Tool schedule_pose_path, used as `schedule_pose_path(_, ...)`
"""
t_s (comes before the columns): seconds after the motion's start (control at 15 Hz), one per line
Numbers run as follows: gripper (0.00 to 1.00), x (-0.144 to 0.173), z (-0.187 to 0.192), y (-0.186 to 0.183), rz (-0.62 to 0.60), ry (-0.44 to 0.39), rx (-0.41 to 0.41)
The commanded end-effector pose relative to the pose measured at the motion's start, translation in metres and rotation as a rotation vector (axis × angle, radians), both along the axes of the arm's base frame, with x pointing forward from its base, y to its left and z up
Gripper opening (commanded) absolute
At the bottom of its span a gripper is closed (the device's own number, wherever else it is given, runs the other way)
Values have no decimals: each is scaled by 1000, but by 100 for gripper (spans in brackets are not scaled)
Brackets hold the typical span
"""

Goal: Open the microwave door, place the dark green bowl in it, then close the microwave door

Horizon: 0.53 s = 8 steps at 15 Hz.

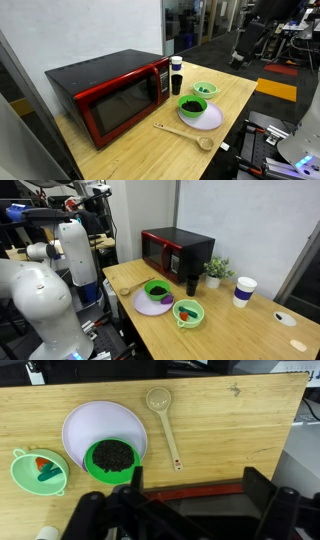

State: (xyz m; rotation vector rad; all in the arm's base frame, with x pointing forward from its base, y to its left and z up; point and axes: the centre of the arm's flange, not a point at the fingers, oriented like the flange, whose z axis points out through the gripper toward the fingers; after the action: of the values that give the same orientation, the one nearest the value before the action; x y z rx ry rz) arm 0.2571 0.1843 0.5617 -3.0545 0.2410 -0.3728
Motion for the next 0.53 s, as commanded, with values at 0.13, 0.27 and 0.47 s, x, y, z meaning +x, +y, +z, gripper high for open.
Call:
schedule_pose_path(0.13,100,18,-34,-19,-13,-3,13)
schedule_pose_path(0.27,100,30,-60,-36,-2,-30,29)
schedule_pose_path(0.47,100,50,-107,-63,10,-43,38)
